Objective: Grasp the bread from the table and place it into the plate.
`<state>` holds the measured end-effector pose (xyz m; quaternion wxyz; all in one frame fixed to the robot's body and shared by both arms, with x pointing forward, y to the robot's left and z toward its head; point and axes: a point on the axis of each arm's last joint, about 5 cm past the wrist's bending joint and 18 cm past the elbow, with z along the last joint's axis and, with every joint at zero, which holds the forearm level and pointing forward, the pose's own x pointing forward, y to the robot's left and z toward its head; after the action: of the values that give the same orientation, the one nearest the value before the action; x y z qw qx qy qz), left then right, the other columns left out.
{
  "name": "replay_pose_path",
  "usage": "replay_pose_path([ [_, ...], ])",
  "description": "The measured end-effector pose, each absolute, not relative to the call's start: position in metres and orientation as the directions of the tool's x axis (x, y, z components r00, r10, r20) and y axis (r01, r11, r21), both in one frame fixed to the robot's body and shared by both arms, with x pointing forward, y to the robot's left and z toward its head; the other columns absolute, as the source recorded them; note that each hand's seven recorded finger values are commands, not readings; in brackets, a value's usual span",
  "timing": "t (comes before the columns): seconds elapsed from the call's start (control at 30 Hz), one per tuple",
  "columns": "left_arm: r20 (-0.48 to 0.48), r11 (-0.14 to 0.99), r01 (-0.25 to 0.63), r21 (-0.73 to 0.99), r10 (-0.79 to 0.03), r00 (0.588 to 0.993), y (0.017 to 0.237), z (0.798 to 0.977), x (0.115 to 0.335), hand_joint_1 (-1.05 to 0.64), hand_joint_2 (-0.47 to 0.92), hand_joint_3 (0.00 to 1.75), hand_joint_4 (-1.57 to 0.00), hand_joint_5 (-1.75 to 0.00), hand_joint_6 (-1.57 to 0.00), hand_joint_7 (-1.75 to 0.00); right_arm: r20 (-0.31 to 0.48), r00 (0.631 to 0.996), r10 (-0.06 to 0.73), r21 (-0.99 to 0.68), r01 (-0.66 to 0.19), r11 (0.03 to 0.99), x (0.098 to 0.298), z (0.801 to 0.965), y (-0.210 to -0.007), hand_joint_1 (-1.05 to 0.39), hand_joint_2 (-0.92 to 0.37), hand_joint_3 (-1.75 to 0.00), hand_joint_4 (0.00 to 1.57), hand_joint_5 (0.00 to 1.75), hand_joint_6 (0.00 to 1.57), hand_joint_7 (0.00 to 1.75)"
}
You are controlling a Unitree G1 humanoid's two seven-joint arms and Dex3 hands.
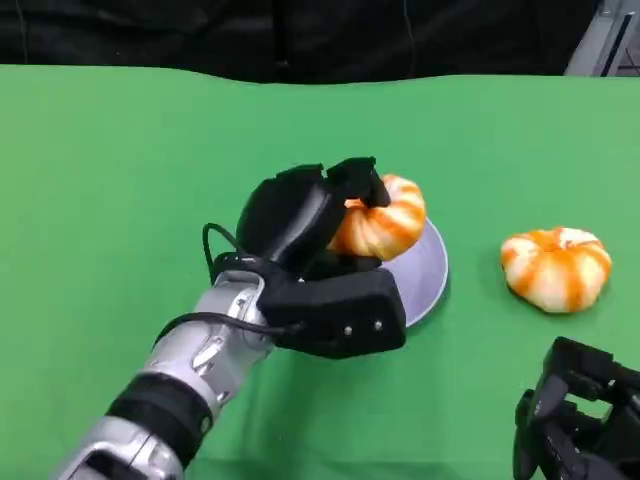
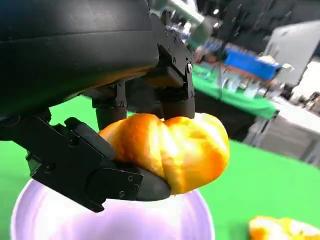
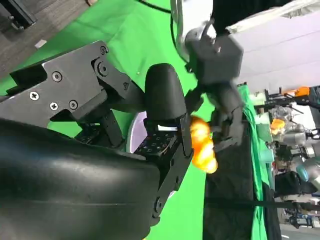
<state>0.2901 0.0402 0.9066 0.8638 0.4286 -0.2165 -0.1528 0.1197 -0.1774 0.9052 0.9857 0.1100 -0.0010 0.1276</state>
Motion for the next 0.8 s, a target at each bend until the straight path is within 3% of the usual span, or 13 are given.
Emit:
replay_pose_path([
  [0.2, 0.190, 0.590, 0.115, 0.799, -0.429, 0.883, 0.038, 0.898, 0.291, -0.09, 0.81, 0.51, -0.72, -1.75, -0.58, -1.71, 0.026, 0.970, 0.240, 0.208, -0.240, 0.948, 0.117, 0.907, -0.176, -0.06, -0.60, -1.06, 0.89, 1.73, 0.81, 1.52],
  [0.3, 0.194, 0.599, 0.113, 0.792, -0.423, 0.885, 0.039, 0.895, 0.290, -0.10, 0.78, 0.49, -0.66, -1.75, -0.68, -1.50, 0.030, 0.970, 0.241, 0.208, -0.241, 0.948, 0.117, 0.907, -0.175, -0.06, -0.61, -1.06, 0.87, 1.73, 0.79, 1.51],
  [0.33, 0.197, 0.604, 0.111, 0.789, -0.420, 0.886, 0.039, 0.893, 0.289, -0.13, 0.80, 0.43, -0.70, -1.46, -0.74, -1.21, 0.035, 0.969, 0.243, 0.208, -0.245, 0.947, 0.117, 0.907, -0.175, -0.06, -0.60, -1.06, 0.88, 1.73, 0.80, 1.51],
  [0.37, 0.197, 0.607, 0.111, 0.787, -0.417, 0.887, 0.040, 0.891, 0.289, -0.20, 0.86, 0.28, -0.77, -1.03, -0.87, -0.77, 0.042, 0.969, 0.245, 0.207, -0.249, 0.946, 0.117, 0.907, -0.175, -0.07, -0.60, -1.06, 0.88, 1.73, 0.81, 1.51],
  [0.43, 0.192, 0.609, 0.116, 0.785, -0.417, 0.889, 0.041, 0.888, 0.288, -0.27, 0.91, 0.16, -0.92, -0.46, -1.04, -0.25, 0.047, 0.969, 0.244, 0.209, -0.248, 0.946, 0.117, 0.908, -0.175, -0.07, -0.60, -1.06, 0.88, 1.72, 0.81, 1.50],
  [0.5, 0.192, 0.613, 0.117, 0.782, -0.414, 0.890, 0.041, 0.888, 0.288, -0.29, 0.92, 0.13, -0.95, -0.27, -1.08, -0.11, 0.048, 0.969, 0.244, 0.211, -0.248, 0.945, 0.117, 0.907, -0.175, -0.07, -0.60, -1.06, 0.88, 1.72, 0.81, 1.49],
  [0.53, 0.192, 0.616, 0.117, 0.779, -0.412, 0.891, 0.041, 0.888, 0.288, -0.42, 0.92, 0.15, -0.79, -0.14, -0.94, -0.05, 0.049, 0.968, 0.245, 0.214, -0.249, 0.944, 0.117, 0.907, -0.175, -0.06, -0.60, -1.06, 0.88, 1.72, 0.82, 1.49],
  [0.6, 0.186, 0.598, 0.110, 0.794, -0.411, 0.892, 0.041, 0.889, 0.288, -0.49, 0.92, 0.17, -0.71, -0.07, -0.86, -0.01, 0.049, 0.968, 0.245, 0.218, -0.250, 0.943, 0.118, 0.907, -0.175, -0.06, -0.60, -1.06, 0.89, 1.71, 0.82, 1.49],
  [0.63, 0.183, 0.582, 0.105, 0.807, -0.414, 0.891, 0.040, 0.889, 0.289, -0.72, 0.92, 0.31, -0.39, -0.03, -0.61, 0.00, 0.047, 0.968, 0.245, 0.219, -0.250, 0.943, 0.118, 0.907, -0.175, -0.06, -0.59, -1.06, 0.89, 1.71, 0.82, 1.48],
  [0.67, 0.179, 0.566, 0.102, 0.818, -0.420, 0.890, 0.040, 0.890, 0.289, -0.80, 0.92, 0.37, -0.28, -0.02, -0.53, 0.00, 0.046, 0.968, 0.245, 0.220, -0.249, 0.943, 0.118, 0.906, -0.175, -0.06, -0.59, -1.06, 0.90, 1.70, 0.82, 1.48],
  [0.7, 0.167, 0.542, 0.108, 0.834, -0.433, 0.886, 0.040, 0.891, 0.289, -0.84, 0.92, 0.40, -0.23, -0.01, -0.48, 0.00, 0.045, 0.969, 0.245, 0.221, -0.249, 0.943, 0.118, 0.906, -0.175, -0.06, -0.59, -1.06, 0.90, 1.70, 0.83, 1.48],
  [0.73, 0.153, 0.523, 0.116, 0.844, -0.443, 0.883, 0.040, 0.893, 0.290, -0.95, 0.92, 0.56, -0.09, 0.00, -0.25, 0.00, 0.045, 0.969, 0.245, 0.223, -0.248, 0.943, 0.118, 0.906, -0.175, -0.06, -0.60, -1.07, 0.89, 1.70, 0.82, 1.48],
  [0.8, 0.079, 0.438, 0.167, 0.883, -0.492, 0.867, 0.041, 0.896, 0.291, -1.01, 0.92, 0.65, -0.02, 0.00, -0.10, 0.00, 0.044, 0.968, 0.246, 0.227, -0.249, 0.941, 0.118, 0.905, -0.175, -0.05, -0.60, -1.07, 0.89, 1.71, 0.81, 1.49],
])
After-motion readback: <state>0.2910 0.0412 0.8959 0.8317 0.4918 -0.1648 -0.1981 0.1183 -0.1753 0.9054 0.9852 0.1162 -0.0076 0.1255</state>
